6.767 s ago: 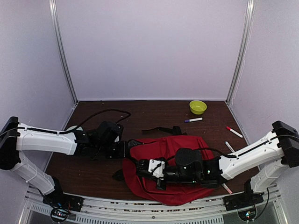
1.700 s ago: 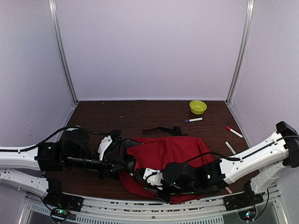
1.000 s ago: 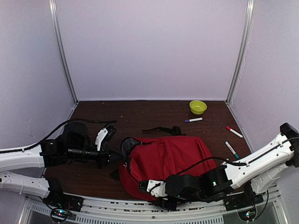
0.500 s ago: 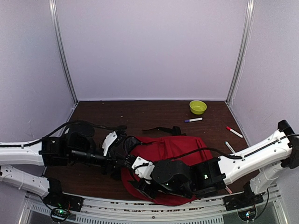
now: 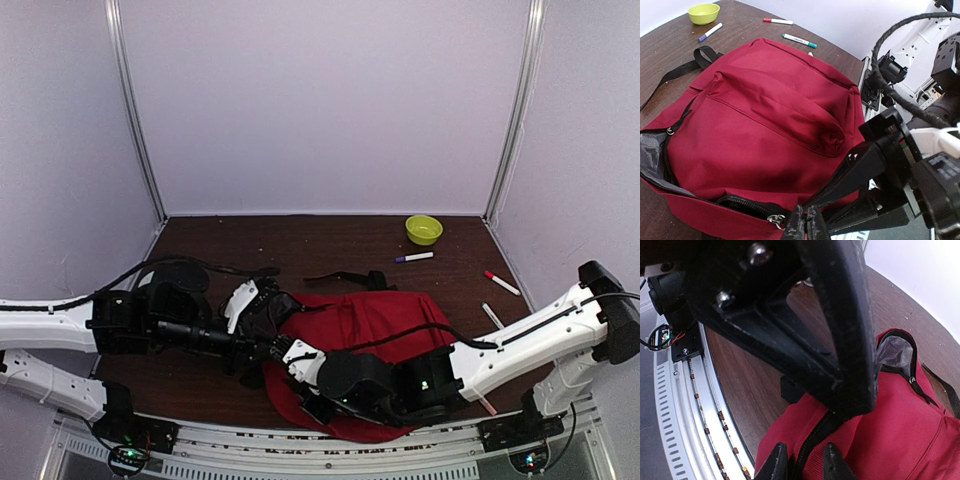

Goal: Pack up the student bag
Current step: Hold the largest pocket of the student bag, then zip the largest pocket of the bag in the student bag.

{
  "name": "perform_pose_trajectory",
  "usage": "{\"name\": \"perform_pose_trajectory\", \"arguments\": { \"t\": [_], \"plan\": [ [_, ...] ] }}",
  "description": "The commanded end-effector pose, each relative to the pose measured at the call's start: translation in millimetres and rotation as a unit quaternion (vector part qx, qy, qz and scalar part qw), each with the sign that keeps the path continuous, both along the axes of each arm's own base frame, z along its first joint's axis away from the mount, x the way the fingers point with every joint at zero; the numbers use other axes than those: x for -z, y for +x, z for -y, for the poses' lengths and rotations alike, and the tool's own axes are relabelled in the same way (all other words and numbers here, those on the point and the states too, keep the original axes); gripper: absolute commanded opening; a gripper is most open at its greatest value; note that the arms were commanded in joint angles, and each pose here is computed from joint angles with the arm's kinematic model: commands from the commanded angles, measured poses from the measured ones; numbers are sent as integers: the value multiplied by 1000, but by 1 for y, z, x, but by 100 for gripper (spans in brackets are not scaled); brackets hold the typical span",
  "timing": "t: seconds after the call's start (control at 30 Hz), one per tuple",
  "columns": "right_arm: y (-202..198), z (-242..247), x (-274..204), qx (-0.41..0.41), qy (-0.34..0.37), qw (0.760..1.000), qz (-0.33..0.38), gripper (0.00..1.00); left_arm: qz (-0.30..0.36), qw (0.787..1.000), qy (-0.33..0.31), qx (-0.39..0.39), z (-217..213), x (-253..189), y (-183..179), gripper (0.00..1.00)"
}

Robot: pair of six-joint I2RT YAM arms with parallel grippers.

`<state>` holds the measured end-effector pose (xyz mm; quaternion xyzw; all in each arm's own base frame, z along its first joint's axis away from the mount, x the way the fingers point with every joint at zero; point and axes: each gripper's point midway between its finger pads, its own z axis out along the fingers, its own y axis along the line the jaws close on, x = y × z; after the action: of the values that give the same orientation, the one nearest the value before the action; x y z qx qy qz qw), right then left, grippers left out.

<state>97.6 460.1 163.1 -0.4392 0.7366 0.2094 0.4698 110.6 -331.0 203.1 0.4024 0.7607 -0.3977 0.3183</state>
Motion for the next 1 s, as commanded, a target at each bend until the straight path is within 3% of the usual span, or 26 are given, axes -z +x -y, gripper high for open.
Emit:
{"name": "perform_pose_trajectory", "arguments": {
  "t": [0.0,0.17,0.2,0.27,0.5,0.97],
  "plan": [
    [1,8,11,10,-5,1000,-8,25,22,997,-71,-2,15,-51,4,0],
    [-9,10,12,-16,5,999,-31,51,20,998,-59,-14,18,-52,10,0],
    [-10,11,12,-16,7,999,-33,52,20,998,-58,-13,19,-52,10,0],
    [-11,12,15,-16,7,999,-37,46,18,998,-56,-12,22,-51,11,0],
    [-13,17,22,-22,-2,999,-39,0,26,999,-31,-35,19,-46,20,0],
    [-79,40,33,-174,-43,981,-75,0,26,993,50,-102,-16,-3,65,0]
  ]
}}
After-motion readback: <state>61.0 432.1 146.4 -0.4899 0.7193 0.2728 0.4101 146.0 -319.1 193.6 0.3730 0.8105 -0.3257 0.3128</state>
